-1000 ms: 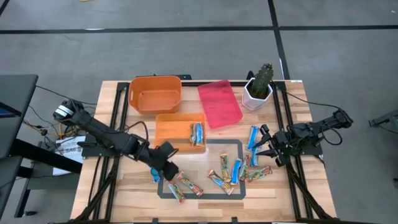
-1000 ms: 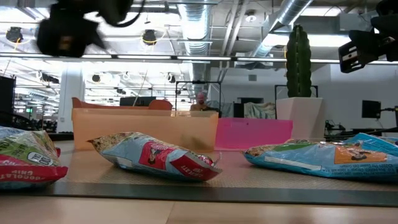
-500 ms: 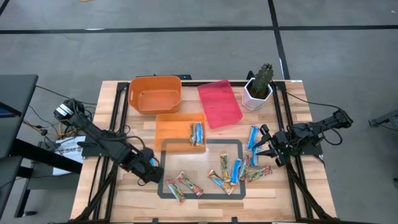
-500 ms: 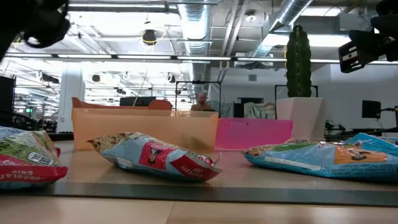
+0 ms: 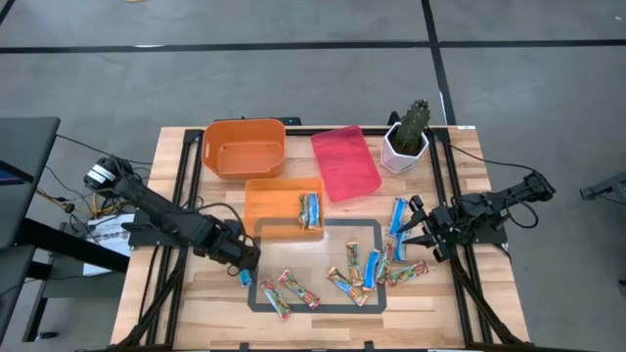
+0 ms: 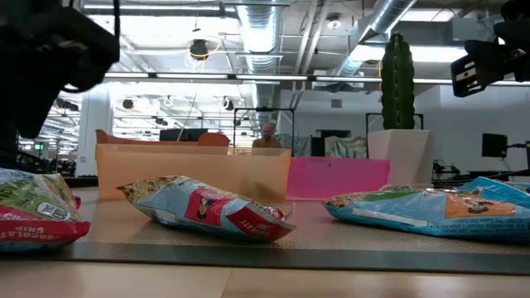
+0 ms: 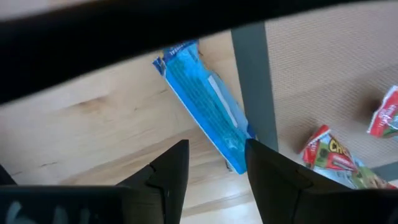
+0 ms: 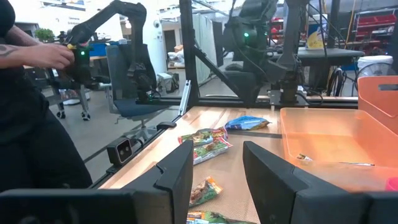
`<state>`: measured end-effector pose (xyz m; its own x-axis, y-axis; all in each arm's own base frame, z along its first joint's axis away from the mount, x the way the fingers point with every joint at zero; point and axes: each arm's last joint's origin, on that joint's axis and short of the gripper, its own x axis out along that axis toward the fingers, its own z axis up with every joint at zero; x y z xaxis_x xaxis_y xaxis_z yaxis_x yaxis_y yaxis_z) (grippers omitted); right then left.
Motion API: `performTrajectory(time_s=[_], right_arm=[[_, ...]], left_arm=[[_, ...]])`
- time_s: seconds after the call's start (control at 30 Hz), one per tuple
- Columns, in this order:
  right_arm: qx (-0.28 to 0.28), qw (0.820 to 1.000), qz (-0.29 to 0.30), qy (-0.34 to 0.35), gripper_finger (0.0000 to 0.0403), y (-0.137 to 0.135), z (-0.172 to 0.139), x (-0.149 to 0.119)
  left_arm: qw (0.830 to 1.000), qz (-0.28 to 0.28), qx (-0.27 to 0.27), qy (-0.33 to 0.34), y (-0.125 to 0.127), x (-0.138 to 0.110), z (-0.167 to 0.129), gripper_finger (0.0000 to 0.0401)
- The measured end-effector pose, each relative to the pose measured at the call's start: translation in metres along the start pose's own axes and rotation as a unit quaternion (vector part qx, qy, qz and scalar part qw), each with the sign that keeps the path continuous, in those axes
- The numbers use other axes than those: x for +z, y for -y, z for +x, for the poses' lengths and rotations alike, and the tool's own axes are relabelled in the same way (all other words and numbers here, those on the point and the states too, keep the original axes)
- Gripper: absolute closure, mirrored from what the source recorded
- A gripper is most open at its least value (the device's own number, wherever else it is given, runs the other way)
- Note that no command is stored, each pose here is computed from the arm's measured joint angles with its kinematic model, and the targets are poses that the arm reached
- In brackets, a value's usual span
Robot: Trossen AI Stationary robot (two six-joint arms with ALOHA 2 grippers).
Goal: Pick and place Granola Bars by type
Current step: Put the blue granola bar into the top orange bin
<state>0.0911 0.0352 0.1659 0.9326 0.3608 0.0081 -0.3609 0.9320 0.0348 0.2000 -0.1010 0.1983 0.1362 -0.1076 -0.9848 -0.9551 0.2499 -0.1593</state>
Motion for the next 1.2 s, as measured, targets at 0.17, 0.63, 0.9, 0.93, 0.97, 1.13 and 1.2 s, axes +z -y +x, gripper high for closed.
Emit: performTrajectory(time_s=[0.17, 0.63, 0.9, 0.93, 0.97, 1.13, 1.2], right_arm=[[0.0, 1.0, 0.0, 0.0, 0.0268, 0.0, 0.0, 0.0], [0.0, 1.0, 0.0, 0.0, 0.027, 0.0, 0.0, 0.0], [0.0, 1.0, 0.0, 0.0, 0.0269, 0.0, 0.0, 0.0], [0.0, 1.0, 0.0, 0.0, 0.027, 0.0, 0.0, 0.0], [0.0, 1.0, 0.0, 0.0, 0.027, 0.0, 0.0, 0.0], [0.0, 1.0, 0.0, 0.0, 0.0268, 0.0, 0.0, 0.0], [0.0, 1.0, 0.0, 0.0, 0.0269, 0.0, 0.0, 0.0]], left_arm=[[0.999, -0.012, -0.021, -0.026, 0.002, 0.011, 0.008, 0.0216], [0.996, -0.052, 0.009, -0.076, -0.001, 0.024, 0.026, 0.0138], [0.995, -0.04, 0.034, -0.082, 0.008, 0.024, 0.053, 0.014], [0.995, -0.039, 0.031, -0.082, 0.01, 0.024, 0.056, 0.014], [0.995, -0.039, 0.029, -0.083, 0.012, 0.024, 0.059, 0.014], [0.996, -0.038, 0.025, -0.082, 0.016, 0.024, 0.066, 0.014], [0.995, -0.038, 0.026, -0.084, 0.016, 0.024, 0.066, 0.0141]])
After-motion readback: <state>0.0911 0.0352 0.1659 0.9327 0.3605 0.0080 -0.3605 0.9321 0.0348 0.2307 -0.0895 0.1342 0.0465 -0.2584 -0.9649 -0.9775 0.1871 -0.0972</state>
